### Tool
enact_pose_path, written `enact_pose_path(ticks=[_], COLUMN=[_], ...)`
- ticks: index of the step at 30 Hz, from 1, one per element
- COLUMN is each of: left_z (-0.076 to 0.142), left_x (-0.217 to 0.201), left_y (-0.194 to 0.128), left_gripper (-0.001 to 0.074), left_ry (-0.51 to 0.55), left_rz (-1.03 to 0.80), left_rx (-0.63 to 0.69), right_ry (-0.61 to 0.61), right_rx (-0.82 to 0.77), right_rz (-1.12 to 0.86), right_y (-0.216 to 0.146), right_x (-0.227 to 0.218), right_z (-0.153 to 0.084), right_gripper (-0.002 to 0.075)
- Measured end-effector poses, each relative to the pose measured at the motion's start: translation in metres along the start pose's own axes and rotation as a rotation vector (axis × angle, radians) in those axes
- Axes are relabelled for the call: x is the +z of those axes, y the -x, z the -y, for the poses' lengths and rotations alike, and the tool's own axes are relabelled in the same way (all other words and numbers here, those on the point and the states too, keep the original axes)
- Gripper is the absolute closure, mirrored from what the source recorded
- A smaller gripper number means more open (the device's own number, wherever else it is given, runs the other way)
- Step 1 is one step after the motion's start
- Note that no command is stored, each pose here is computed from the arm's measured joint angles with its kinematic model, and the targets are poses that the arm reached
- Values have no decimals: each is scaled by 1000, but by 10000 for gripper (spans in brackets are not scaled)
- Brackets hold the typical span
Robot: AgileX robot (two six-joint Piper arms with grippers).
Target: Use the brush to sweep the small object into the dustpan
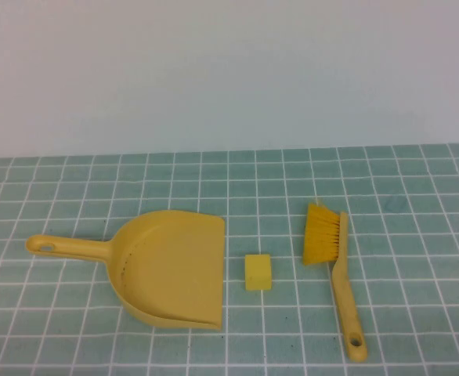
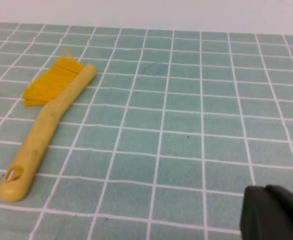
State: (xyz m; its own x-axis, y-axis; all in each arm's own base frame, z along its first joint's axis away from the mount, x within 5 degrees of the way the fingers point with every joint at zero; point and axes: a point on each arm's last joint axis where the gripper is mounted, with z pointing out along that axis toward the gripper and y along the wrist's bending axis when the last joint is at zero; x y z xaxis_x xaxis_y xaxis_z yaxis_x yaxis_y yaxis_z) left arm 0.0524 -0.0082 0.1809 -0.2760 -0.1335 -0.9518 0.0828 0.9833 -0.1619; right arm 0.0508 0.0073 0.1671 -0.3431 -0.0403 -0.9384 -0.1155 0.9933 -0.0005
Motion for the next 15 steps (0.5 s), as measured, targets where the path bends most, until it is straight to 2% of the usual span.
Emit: enact_pose_path(ticks=[4, 7, 11, 15], left_z=[0, 1, 1, 1], left_x=[0, -1, -3, -4], left_y=[2, 11, 24, 26], left_gripper=[738, 736, 736, 736], left_ry=[-1, -7, -15, -16], left_rz=[24, 120, 270, 290], left_rx=[0, 0, 0, 0], right_ry=[-11, -26, -41, -53], right_rx=[-54, -96, -104, -97], right_rz=[2, 38, 176, 316], right_y=[0, 4, 16, 28], right_x=[0, 0, -1, -5], right_z=[1, 2, 3, 3], right_gripper=[727, 727, 727, 727])
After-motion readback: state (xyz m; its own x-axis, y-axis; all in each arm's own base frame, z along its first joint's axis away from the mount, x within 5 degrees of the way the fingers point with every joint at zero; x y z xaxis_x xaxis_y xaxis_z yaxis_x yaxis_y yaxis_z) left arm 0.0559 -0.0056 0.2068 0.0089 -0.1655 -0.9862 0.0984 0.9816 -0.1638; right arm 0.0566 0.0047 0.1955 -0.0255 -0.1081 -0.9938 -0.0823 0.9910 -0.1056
